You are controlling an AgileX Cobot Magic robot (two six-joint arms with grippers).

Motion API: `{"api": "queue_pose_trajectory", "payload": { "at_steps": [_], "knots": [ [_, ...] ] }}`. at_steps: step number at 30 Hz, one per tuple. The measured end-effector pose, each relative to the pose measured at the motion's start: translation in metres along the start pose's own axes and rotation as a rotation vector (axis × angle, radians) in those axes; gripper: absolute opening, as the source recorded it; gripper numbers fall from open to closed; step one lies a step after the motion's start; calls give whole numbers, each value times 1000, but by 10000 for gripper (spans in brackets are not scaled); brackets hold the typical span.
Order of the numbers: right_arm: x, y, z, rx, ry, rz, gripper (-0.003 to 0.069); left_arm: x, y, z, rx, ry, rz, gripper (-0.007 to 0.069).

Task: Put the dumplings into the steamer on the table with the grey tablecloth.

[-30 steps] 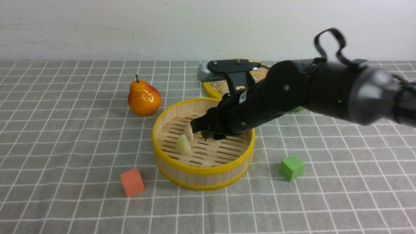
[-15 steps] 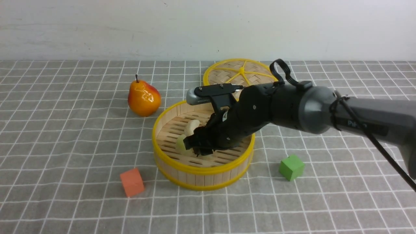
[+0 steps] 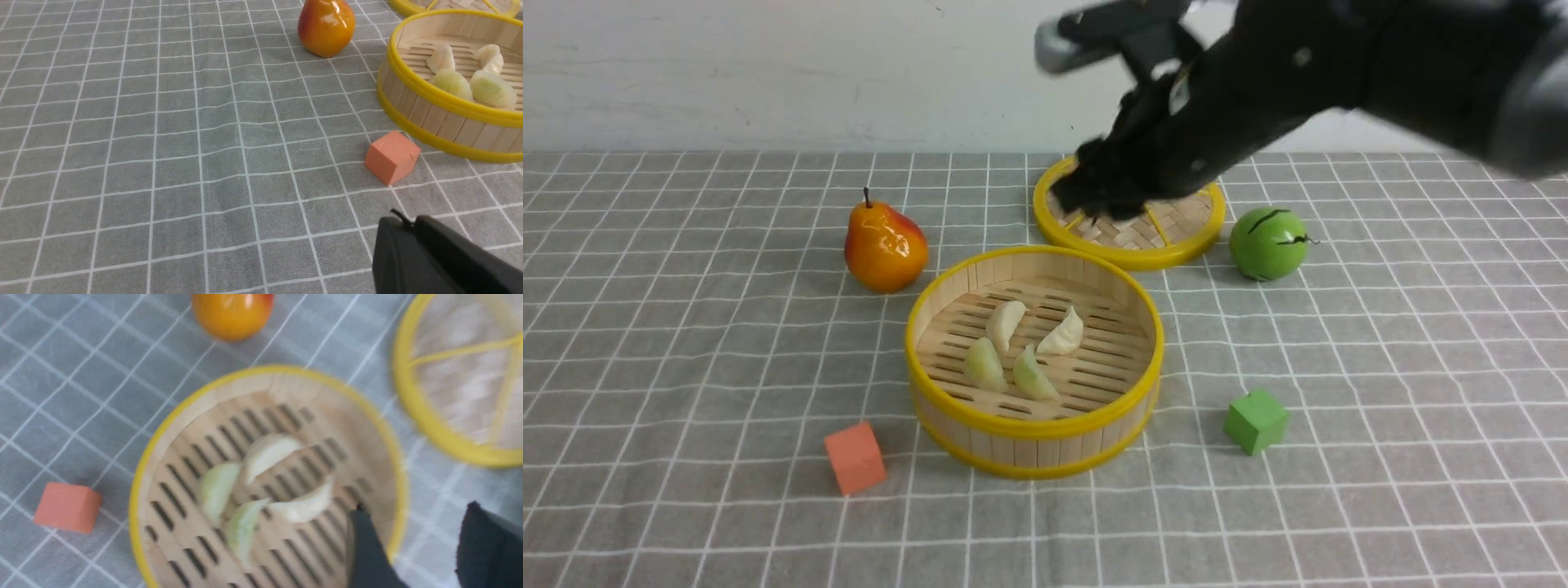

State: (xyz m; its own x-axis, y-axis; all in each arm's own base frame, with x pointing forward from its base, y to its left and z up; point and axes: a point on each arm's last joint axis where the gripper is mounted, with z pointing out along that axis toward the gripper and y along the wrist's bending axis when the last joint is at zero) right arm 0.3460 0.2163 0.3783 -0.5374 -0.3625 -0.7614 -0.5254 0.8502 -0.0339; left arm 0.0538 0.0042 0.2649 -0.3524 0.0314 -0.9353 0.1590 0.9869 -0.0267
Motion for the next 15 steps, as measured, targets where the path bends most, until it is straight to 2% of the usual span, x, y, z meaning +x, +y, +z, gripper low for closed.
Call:
{"api": "queue_pose_trajectory", "payload": {
  "at_steps": [4,7,8,11,15],
  "knots": [
    [-18,-15,-110,135,-193,-83,97,-1,-1,0,10,-15,0,39],
    [-6,-23,-179,219,-309,-98,-14,-1,-1,0,10,-15,0,46],
    [-5,-23,-182,223,-315,-100,-15,-1,-1,0,10,-15,0,46],
    [34,-27,-229,259,-402,-93,-20,-1,-1,0,10,-15,0,50],
    [94,-25,-246,264,-517,-100,-20,-1,-1,0,10,-15,0,51]
  ]
}}
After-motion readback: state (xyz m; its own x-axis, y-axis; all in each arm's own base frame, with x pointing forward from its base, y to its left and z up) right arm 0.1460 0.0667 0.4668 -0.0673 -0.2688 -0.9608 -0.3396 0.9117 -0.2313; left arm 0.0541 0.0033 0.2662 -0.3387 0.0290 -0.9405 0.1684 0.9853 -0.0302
